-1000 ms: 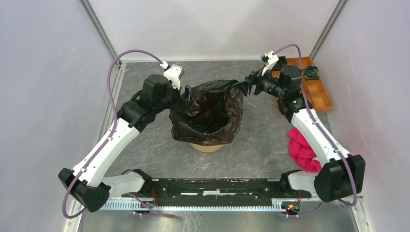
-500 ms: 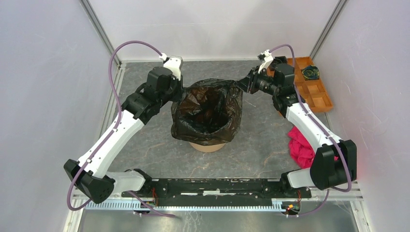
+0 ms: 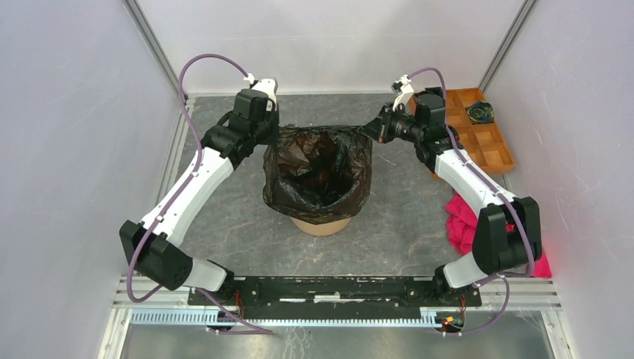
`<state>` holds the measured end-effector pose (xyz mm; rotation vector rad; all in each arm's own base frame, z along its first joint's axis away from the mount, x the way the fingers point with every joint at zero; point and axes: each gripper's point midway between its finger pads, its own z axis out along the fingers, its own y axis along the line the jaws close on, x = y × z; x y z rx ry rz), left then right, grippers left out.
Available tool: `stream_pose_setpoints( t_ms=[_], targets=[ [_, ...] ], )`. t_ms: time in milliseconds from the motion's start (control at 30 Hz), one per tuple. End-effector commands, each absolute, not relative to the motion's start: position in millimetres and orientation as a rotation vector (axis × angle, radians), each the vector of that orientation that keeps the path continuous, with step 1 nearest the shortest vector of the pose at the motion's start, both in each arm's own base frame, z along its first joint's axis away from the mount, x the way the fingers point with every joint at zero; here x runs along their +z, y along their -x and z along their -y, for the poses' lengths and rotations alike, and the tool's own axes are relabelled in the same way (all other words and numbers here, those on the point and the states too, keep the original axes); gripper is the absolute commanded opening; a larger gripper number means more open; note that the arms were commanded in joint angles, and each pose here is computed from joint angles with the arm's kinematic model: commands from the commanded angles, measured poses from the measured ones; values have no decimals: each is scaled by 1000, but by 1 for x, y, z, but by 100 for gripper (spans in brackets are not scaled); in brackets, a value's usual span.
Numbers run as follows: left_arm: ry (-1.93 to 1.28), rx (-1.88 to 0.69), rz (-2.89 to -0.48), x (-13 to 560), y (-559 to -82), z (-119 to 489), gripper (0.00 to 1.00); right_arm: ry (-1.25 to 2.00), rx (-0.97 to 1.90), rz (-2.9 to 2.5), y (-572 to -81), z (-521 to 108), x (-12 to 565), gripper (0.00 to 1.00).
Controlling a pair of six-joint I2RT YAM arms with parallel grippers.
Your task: Put the trash bags into the trash bin
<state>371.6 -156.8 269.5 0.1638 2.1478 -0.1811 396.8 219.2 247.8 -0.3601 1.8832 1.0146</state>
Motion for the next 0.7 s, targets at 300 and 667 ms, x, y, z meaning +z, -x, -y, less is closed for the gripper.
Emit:
stream_pose_setpoints(
  t_ms=[300, 667],
  targets=[
    [44, -362, -2212, 236, -396, 142, 2, 409, 1002, -1975, -402, -234, 222, 1],
    [117, -233, -2278, 197, -353, 105, 16, 438, 778, -2095, -389, -213, 194, 10]
  ],
)
